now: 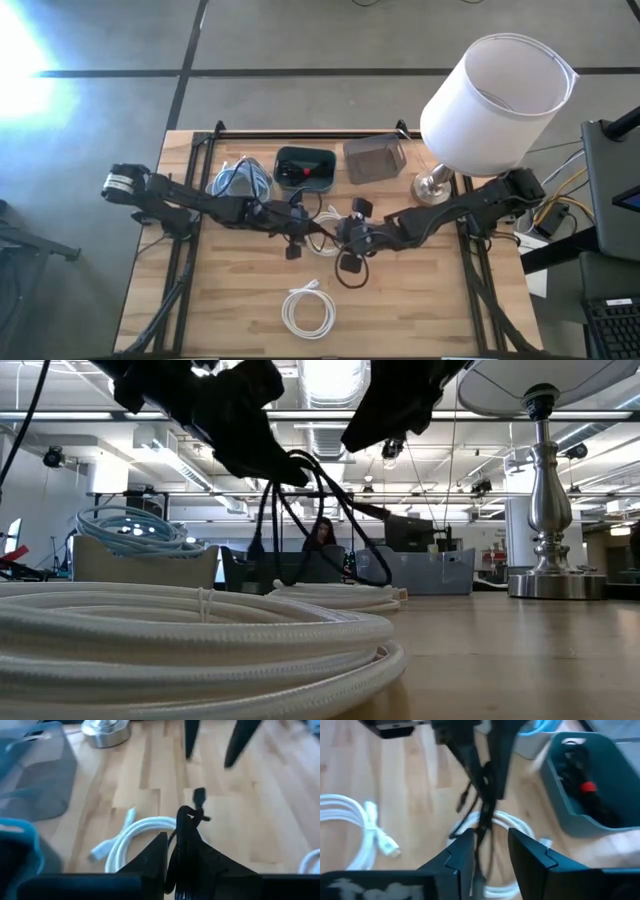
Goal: Pick & Place USB Port
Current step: Put the black charger cable into the blue bin
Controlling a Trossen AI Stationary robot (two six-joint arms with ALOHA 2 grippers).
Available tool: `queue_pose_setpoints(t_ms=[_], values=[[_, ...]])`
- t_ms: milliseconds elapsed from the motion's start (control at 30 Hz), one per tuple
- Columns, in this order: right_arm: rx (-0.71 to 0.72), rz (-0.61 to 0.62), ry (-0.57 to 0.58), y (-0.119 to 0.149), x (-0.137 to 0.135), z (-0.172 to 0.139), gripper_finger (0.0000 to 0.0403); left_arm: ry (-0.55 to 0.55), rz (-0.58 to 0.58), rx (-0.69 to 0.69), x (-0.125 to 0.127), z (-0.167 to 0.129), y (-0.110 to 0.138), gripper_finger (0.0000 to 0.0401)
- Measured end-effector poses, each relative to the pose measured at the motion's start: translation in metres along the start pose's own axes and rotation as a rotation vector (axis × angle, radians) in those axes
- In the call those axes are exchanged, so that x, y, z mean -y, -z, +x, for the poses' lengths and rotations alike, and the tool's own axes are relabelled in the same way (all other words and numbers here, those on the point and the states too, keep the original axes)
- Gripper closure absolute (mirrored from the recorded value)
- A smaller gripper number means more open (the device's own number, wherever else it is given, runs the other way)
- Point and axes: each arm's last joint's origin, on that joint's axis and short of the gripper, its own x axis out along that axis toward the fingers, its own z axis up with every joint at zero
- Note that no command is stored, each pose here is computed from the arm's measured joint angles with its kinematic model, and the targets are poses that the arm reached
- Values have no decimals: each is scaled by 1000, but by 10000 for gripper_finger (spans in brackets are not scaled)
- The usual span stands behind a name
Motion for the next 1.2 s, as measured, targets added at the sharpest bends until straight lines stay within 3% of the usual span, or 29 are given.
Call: queue_pose_setpoints(t_ms=[167,333,400,533,667,933,1200], values=[[-24,-1,34,-1,9,-19,270,-93,10,37,-4,-11,-8,356],[-44,41,30,1,13,-40,262,-162,37,138,-13,-43,-32,368],[-51,33,27,3,13,-44,262,-272,54,165,-19,-57,-38,369],[-57,27,27,5,13,-44,265,-601,27,146,-41,-75,-40,369],[-66,10,31,9,14,-42,266,-722,5,55,-64,-76,-31,369],[-96,-8,43,19,15,-37,261,-593,-71,-37,-103,-43,-13,369],[-122,-23,53,29,16,-33,266,-473,-136,111,-120,-14,-16,369]])
